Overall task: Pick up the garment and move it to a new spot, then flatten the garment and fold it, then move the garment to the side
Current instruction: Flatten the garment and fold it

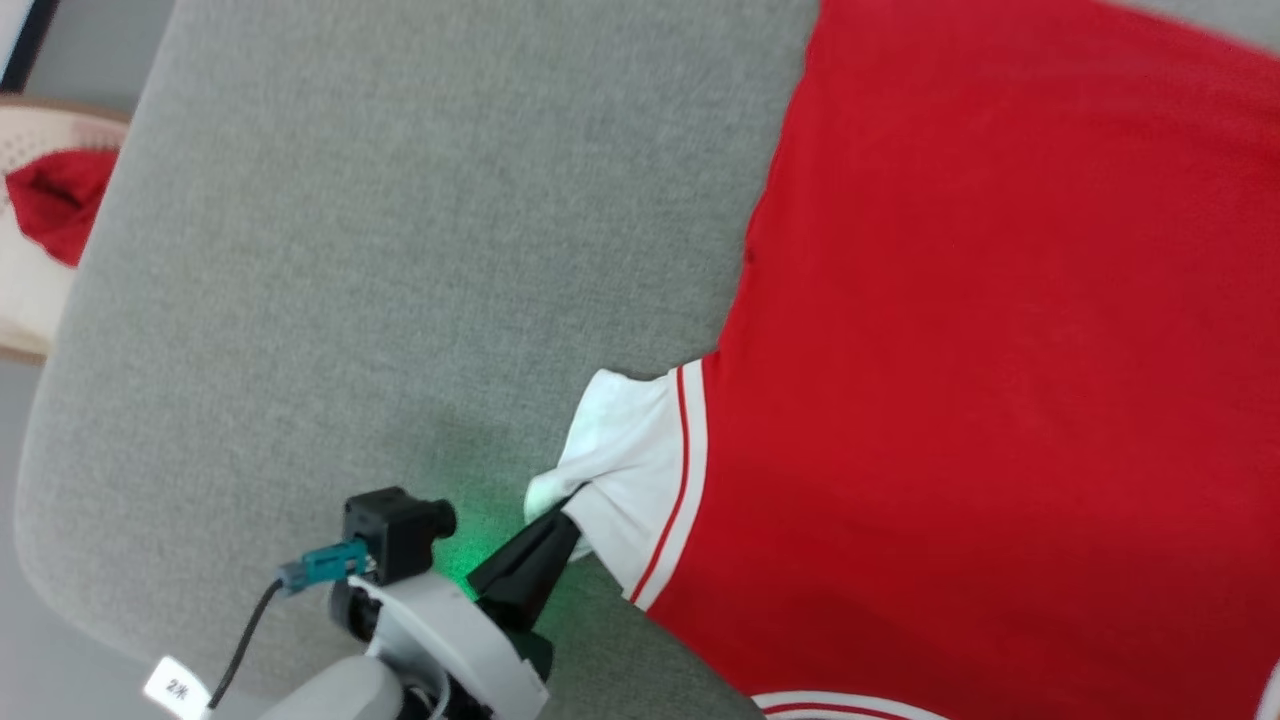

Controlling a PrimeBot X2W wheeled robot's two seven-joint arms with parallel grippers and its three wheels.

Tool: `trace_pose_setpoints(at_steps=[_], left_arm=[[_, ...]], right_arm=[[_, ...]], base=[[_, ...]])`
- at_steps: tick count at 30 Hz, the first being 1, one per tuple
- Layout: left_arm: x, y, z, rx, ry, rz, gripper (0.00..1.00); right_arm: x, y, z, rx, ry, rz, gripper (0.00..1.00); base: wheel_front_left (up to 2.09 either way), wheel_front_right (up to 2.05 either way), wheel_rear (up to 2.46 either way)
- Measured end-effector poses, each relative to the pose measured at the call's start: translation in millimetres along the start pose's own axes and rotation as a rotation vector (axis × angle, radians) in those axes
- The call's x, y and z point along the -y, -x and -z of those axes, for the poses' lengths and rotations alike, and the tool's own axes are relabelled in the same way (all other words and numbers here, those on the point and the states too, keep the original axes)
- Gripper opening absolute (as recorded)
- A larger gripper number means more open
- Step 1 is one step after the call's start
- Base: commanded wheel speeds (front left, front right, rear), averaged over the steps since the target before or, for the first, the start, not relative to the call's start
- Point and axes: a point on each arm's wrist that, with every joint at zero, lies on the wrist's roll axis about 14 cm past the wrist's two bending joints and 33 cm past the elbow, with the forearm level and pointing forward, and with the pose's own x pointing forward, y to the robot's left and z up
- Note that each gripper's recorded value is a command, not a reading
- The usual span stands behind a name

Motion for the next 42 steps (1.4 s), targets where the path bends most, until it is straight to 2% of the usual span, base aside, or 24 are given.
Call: trace_pose_setpoints(at_steps=[9, 15, 24, 30, 32, 33, 36, 42], left_arm=[[7.9, 8.7, -13.8, 0.035, -0.055, 0.022, 0.00], [22.5, 5.2, -15.7, 0.028, -0.080, 0.070, 0.00], [44.4, -3.4, -19.0, 0.022, -0.110, 0.138, 0.00], [50.9, -3.6, -18.9, 0.016, -0.124, 0.157, 0.00], [52.0, -2.2, -18.8, 0.014, -0.127, 0.158, 0.00], [52.6, -1.6, -18.7, 0.014, -0.128, 0.159, 0.00], [55.1, 1.4, -17.7, 0.014, -0.130, 0.163, 0.00], [55.2, 8.5, -17.9, 0.030, -0.124, 0.152, 0.00]], right_arm=[[21.1, 66.6, 78.4, -0.025, 0.076, -0.010, 0.00], [17.5, 102.3, 156.9, -0.096, 0.048, -0.048, 0.00], [-14.4, 141.3, 244.0, -0.185, -0.014, -0.097, 0.00], [-35.8, 155.4, 269.4, -0.223, -0.032, -0.136, 0.00], [-38.4, 159.0, 263.9, -0.198, -0.015, -0.134, 0.47], [-37.5, 160.6, 257.2, -0.172, -0.010, -0.129, 1.00], [-32.5, 168.4, 228.8, -0.088, 0.028, -0.110, 1.00], [-14.6, 191.5, 144.7, 0.099, 0.154, -0.031, 1.00]], base=[[0.00, 0.00, 0.00], [0.00, 0.00, 0.00], [0.00, 0.00, 0.00], [0.00, 0.00, 0.00], [0.00, 0.00, 0.00], [0.00, 0.00, 0.00], [0.00, 0.00, 0.00], [0.00, 0.00, 0.00]])
